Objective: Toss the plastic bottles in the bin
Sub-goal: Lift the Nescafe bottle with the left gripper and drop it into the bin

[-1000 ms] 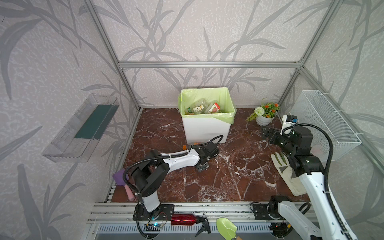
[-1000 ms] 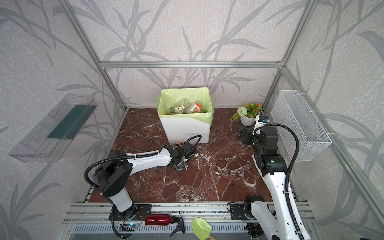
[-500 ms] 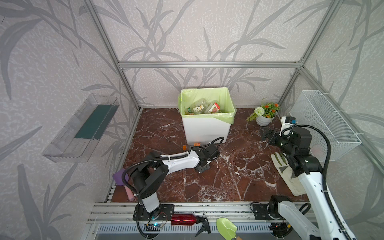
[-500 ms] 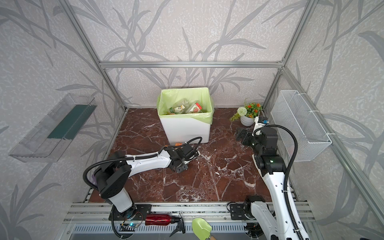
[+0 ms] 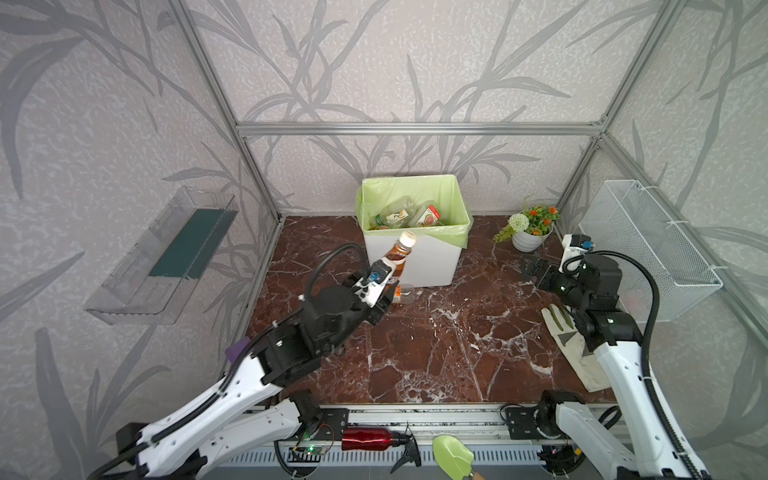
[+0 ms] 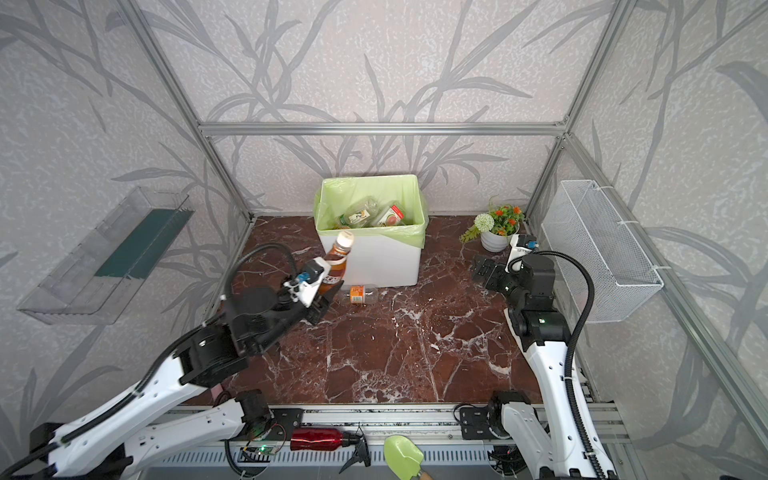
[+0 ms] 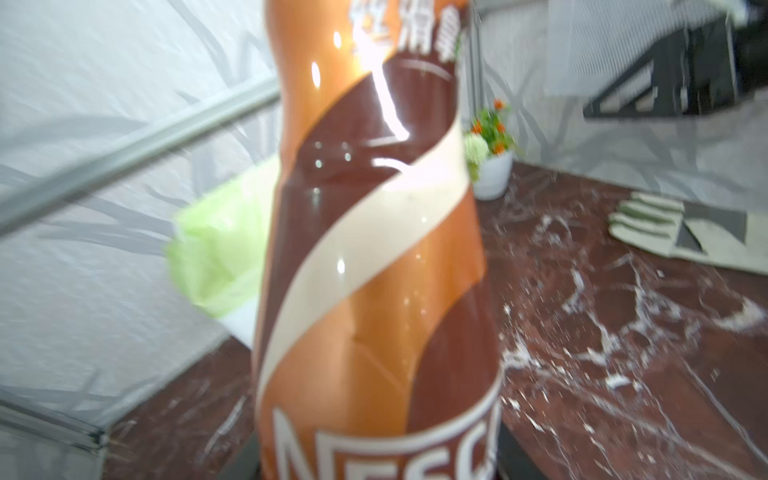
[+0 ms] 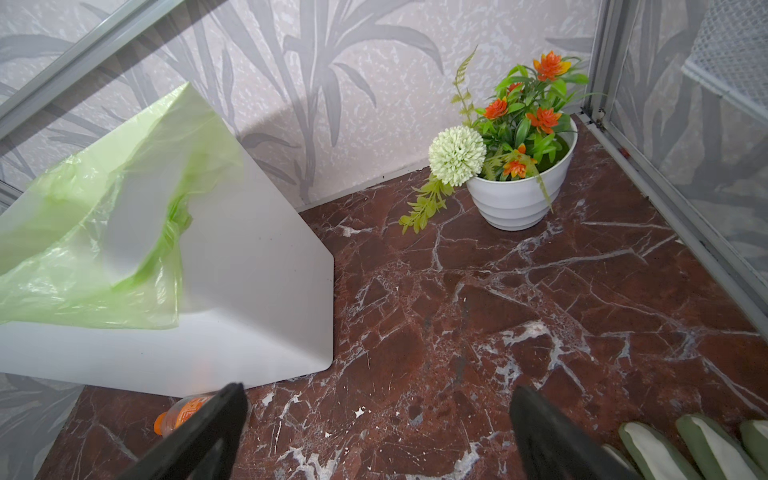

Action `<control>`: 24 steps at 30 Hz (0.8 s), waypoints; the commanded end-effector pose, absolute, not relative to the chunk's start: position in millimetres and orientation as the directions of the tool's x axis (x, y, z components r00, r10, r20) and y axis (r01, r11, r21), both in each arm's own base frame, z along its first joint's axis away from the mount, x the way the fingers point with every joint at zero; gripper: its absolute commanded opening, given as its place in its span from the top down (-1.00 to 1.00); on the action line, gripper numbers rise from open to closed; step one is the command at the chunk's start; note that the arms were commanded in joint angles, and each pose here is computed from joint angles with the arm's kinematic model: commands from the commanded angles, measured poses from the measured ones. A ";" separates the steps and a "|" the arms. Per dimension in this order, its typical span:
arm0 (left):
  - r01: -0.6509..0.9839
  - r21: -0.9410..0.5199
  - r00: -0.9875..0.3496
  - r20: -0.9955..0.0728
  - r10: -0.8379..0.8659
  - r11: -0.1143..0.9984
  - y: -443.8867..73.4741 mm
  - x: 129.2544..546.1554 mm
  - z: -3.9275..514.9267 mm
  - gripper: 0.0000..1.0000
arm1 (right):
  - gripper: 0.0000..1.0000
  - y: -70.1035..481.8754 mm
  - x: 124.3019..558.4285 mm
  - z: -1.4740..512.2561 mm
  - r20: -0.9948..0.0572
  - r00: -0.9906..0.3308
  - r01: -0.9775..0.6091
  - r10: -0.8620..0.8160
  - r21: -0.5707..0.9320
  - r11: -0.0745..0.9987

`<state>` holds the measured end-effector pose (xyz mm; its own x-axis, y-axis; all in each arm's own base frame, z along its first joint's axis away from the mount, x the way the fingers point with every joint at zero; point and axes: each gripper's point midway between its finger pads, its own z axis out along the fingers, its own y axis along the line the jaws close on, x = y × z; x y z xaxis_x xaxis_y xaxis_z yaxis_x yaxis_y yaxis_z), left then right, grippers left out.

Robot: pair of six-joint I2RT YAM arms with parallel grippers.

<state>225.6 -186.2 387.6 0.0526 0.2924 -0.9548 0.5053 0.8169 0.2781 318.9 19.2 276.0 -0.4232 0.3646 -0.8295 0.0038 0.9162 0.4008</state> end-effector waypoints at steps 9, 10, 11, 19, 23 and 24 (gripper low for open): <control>0.219 0.322 0.421 -0.883 0.208 0.921 -162.1 240.9 576.8 0.28 | -0.98 20.7 315.8 291.2 -0.842 -0.376 -0.027 0.387 0.428 0.904; 0.237 0.314 0.369 -0.905 0.214 0.919 -170.3 259.8 564.5 0.28 | -0.98 21.1 315.5 292.0 -0.843 -0.373 -0.030 0.388 0.429 0.903; 0.296 0.270 0.273 -0.943 0.190 0.916 -180.5 288.9 539.9 0.28 | -0.98 21.5 315.4 291.6 -0.842 -0.375 -0.033 0.388 0.430 0.902; 0.582 0.029 -0.157 -0.977 0.147 0.813 -254.3 391.1 412.4 -0.32 | -0.98 22.4 318.5 297.6 -0.841 -0.364 -0.049 0.400 0.446 0.894; 0.501 0.113 0.060 -0.994 0.096 0.858 -228.2 374.7 492.6 -0.89 | -0.98 27.0 325.0 295.6 -0.822 -0.377 -0.067 0.426 0.483 0.873; 0.478 0.128 0.092 -0.991 0.096 0.869 -221.2 370.8 506.8 -0.98 | -0.98 28.5 326.5 293.8 -0.817 -0.382 -0.072 0.432 0.492 0.868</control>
